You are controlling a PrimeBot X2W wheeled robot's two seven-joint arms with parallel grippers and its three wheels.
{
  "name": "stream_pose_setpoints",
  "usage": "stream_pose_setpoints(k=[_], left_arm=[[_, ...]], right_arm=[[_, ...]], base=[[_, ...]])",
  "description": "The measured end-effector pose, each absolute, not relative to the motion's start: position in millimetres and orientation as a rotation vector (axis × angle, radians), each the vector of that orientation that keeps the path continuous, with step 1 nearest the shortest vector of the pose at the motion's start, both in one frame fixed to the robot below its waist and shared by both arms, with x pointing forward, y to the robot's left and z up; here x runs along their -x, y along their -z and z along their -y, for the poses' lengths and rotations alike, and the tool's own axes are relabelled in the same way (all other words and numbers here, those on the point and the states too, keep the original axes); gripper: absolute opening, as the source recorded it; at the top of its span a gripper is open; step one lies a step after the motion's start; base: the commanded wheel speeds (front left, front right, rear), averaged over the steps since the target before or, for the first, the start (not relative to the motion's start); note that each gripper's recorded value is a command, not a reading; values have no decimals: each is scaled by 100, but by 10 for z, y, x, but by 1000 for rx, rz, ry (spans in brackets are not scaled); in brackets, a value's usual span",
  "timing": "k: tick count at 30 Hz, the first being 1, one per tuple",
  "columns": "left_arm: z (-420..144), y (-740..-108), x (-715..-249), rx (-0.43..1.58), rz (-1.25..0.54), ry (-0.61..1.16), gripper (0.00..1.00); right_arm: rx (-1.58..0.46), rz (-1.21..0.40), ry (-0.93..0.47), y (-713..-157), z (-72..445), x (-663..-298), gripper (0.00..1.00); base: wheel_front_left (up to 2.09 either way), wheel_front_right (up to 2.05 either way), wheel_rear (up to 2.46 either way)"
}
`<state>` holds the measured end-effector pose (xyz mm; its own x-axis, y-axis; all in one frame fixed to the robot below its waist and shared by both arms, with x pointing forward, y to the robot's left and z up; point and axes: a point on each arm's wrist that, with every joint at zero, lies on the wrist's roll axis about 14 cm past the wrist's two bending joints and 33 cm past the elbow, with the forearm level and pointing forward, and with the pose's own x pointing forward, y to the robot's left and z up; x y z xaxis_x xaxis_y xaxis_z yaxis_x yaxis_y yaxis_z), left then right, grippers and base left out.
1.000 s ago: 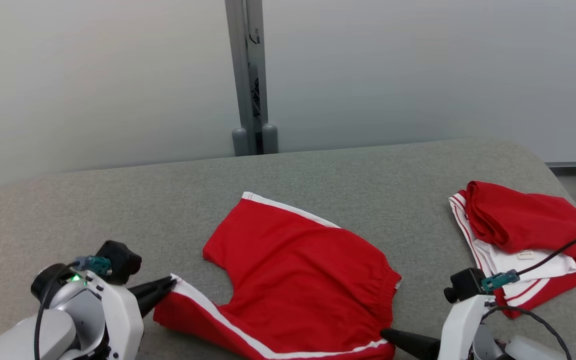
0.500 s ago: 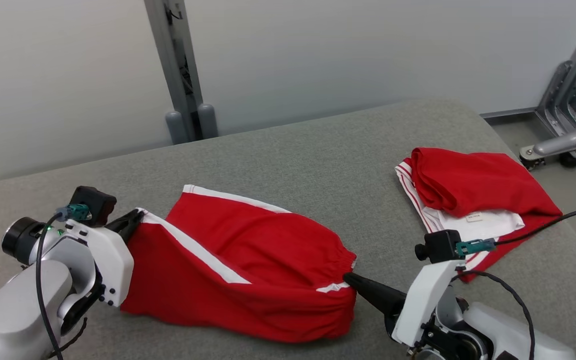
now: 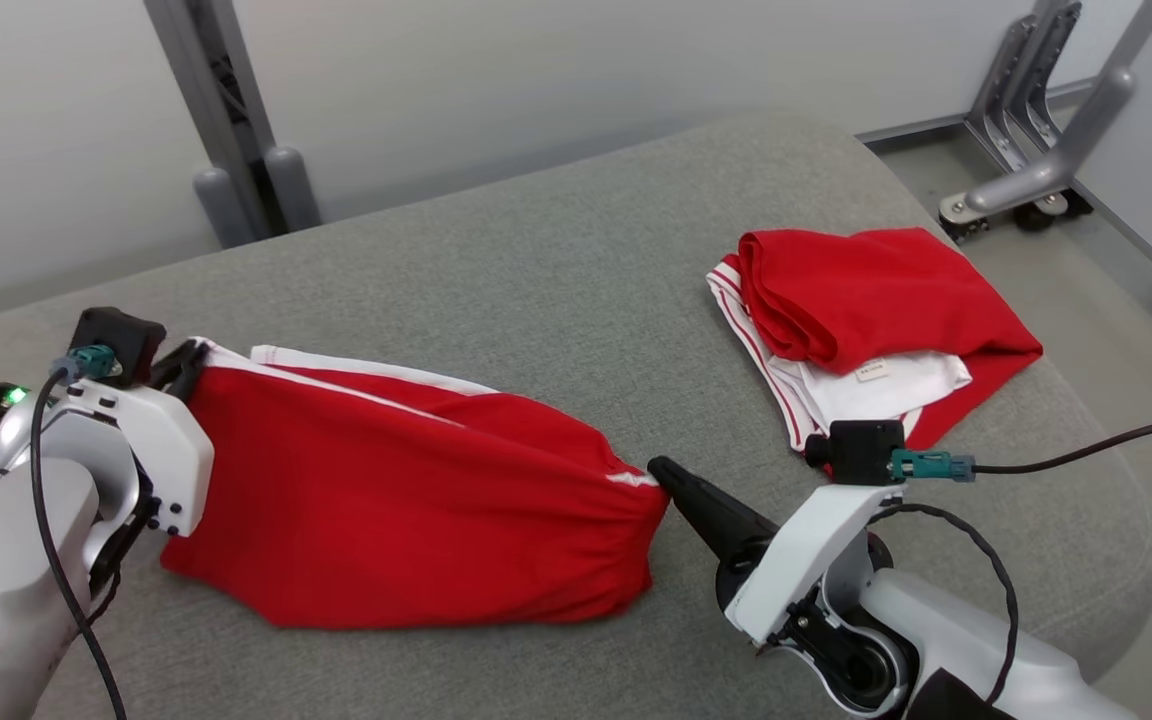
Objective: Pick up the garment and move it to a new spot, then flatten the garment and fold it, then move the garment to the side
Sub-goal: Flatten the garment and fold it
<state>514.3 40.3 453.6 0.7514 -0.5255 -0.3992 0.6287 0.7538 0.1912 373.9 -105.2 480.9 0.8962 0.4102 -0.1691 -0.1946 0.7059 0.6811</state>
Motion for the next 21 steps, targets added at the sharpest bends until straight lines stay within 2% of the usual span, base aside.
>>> stream_pose_setpoints(k=[21], left_arm=[[-22, -4133, -5525, -381, -379, 691, 0]], right_arm=[[-705, -184, -174, -4822, 1348, -4075, 0]], base=[[0, 0, 0]])
